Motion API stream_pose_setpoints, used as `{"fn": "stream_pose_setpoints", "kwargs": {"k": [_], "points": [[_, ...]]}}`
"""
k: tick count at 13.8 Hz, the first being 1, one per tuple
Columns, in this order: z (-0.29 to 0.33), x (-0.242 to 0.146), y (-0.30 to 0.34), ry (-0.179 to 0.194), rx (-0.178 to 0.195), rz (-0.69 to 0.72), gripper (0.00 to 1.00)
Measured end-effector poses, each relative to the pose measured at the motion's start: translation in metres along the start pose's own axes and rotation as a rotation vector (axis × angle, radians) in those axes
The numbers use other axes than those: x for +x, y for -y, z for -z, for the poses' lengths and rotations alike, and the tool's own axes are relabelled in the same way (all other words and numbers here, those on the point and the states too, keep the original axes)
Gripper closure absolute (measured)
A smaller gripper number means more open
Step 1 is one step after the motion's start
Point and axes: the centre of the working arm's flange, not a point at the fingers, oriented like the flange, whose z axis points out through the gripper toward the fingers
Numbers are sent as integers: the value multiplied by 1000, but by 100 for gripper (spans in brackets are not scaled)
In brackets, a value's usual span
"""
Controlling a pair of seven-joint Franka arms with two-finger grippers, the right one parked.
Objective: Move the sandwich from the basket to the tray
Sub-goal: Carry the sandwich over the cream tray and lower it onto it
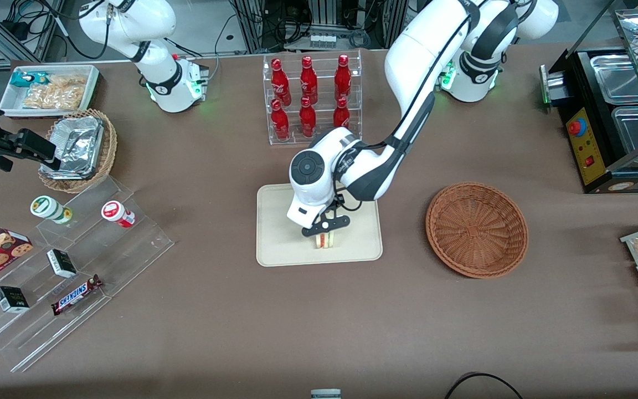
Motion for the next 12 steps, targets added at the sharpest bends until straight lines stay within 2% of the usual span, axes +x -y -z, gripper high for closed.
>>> {"fn": "stream_pose_setpoints", "kwargs": {"k": [3,5,9,12], "points": [[-8,-2,-4,3,-3,-4,85],[-9,-2,-4,4,-3,-2,79],[3,-1,-8,9,-33,13,40],[41,1,-10,-17,-74,14,8]]}}
